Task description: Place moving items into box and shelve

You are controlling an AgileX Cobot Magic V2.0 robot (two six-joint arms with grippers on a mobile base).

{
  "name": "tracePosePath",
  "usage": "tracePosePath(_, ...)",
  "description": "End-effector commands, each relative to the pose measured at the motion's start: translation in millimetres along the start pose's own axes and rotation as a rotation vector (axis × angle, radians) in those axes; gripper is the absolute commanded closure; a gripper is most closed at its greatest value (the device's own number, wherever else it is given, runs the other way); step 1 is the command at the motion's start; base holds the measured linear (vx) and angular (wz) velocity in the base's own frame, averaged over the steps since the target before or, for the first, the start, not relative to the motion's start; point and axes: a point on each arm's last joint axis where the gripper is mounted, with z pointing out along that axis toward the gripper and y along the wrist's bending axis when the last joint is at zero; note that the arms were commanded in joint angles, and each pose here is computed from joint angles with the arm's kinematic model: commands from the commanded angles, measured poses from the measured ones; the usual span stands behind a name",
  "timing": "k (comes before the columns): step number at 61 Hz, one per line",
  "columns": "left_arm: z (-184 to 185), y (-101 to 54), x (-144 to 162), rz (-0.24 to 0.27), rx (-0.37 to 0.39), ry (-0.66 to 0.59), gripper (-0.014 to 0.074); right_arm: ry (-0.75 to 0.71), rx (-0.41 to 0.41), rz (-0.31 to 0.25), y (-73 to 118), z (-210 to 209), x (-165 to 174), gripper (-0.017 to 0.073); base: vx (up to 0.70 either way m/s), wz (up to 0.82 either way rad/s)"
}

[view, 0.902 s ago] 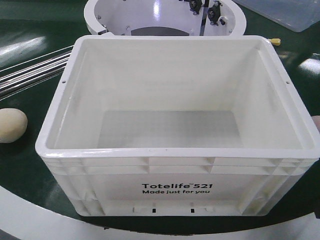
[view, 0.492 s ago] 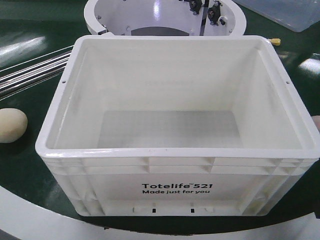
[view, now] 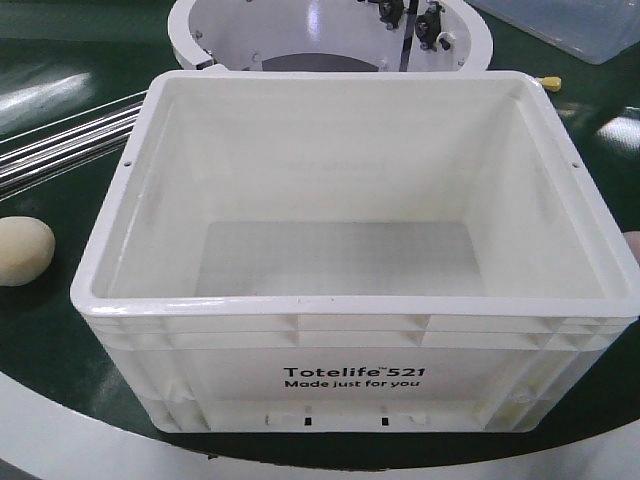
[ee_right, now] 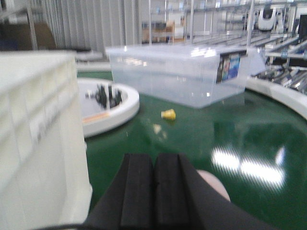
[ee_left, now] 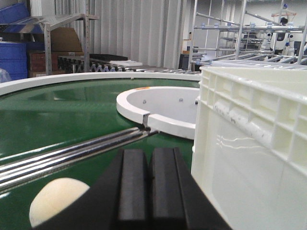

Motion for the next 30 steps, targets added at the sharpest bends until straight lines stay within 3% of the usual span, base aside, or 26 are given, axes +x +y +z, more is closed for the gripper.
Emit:
tracePosePath(1,-2,-1.8,-18,-0.009,0.017,-0.166,0.06,-0.146,0.014,0.023,-1.3,-2,-9,0.0568,0.0,0.0)
tracePosePath(11,-8,-4.8,-47,-0.009,0.034,-0.32,0.06,-0.335,0.028,0.033,-2.9,-6,-27,0.0568,0.0,0.0)
tracePosePath(16,-14,-7.2,-72,-0.007,0.041,-0.389,0.06,-0.421,0.04,0.114,-5.5,-9,-38,0.0568,0.0,0.0)
tracePosePath(20,-21,-9.3,-94,0.0,0.044,-0.446,0.0599,-0.446,0.038,0.142,-5.8,-12,-53,0.0568,0.0,0.0)
tracePosePath(26,-27,-12.0,-124,0.07,0.026,-0.444,0.0598,-0.451,0.024,0.054,-2.3,-20,-88,0.0566,0.0,0.0)
tracePosePath(30,-27,-13.9,-145,0.129,0.011,-0.433,0.0597,-0.436,0.031,-0.084,0.3,-26,-118,0.0565,0.0,0.0)
